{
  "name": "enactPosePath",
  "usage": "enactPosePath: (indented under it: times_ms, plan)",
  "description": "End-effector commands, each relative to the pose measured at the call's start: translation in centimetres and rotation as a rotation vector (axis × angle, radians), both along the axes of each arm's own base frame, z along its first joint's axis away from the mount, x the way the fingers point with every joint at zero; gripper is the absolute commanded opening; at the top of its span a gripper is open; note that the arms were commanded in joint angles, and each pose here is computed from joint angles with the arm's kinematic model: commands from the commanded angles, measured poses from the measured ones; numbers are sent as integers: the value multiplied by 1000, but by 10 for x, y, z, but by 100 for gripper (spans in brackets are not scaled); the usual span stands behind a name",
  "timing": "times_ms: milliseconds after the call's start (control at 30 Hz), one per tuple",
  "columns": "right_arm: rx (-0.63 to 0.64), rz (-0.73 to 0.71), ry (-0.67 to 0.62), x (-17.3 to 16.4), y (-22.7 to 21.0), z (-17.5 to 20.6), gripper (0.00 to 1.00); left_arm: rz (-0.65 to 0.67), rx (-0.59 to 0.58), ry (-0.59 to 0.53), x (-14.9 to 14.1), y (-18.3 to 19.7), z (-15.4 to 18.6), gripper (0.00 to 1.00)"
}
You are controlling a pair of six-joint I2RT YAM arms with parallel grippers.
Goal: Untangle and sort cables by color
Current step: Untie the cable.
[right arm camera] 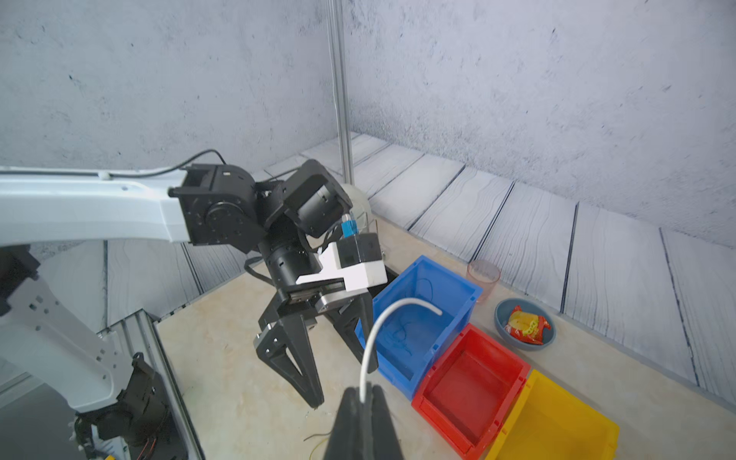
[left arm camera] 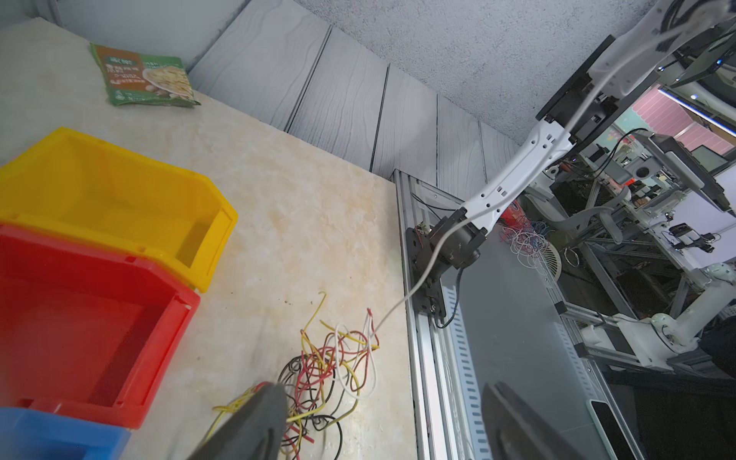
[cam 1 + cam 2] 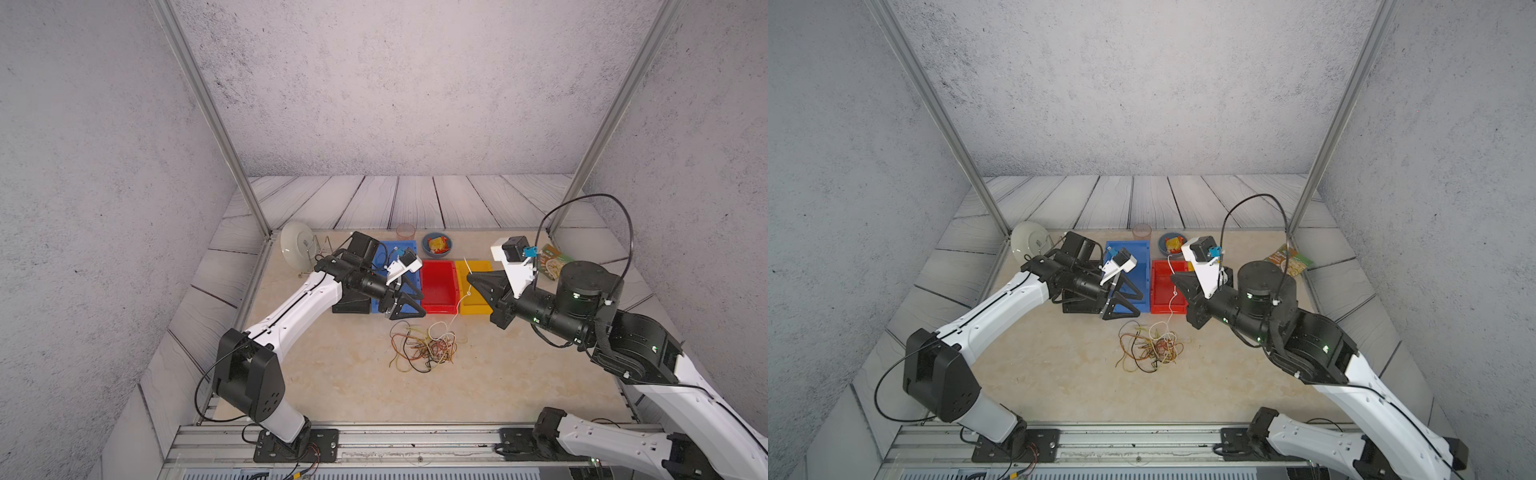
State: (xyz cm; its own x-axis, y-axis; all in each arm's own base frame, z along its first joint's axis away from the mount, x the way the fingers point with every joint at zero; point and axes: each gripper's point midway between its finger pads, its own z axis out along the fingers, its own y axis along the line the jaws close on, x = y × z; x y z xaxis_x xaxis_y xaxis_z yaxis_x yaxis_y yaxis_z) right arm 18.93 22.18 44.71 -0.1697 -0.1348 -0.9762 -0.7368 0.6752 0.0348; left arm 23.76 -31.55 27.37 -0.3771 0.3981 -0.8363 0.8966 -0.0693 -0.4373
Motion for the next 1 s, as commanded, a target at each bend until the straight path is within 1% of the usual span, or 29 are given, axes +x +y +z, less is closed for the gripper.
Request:
enactPosePath:
  times_ms: [0,167,367,567,700,800,967]
  plan:
    - [61,-24,-102,0,-9,41,0,-5,-30,-21,5,-5,10,83]
    - [112,-11,-158,-7,-14,83,0,-13,-24,-26,3,-9,7,83]
    - [200,13,-240,-19,-21,131,0,-59,-28,-22,-9,-19,4,84]
    - [227,-62,-313,-15,-37,163,0,-110,4,-38,-24,-33,-13,84]
    - [282,-121,-356,-15,-52,189,0,-129,48,-70,-31,-45,-30,84]
    - [322,-95,-375,-20,-51,199,0,-133,61,-83,-33,-57,-36,85]
    - [326,-77,-362,-15,-40,199,0,-187,22,-46,-41,-78,-20,86]
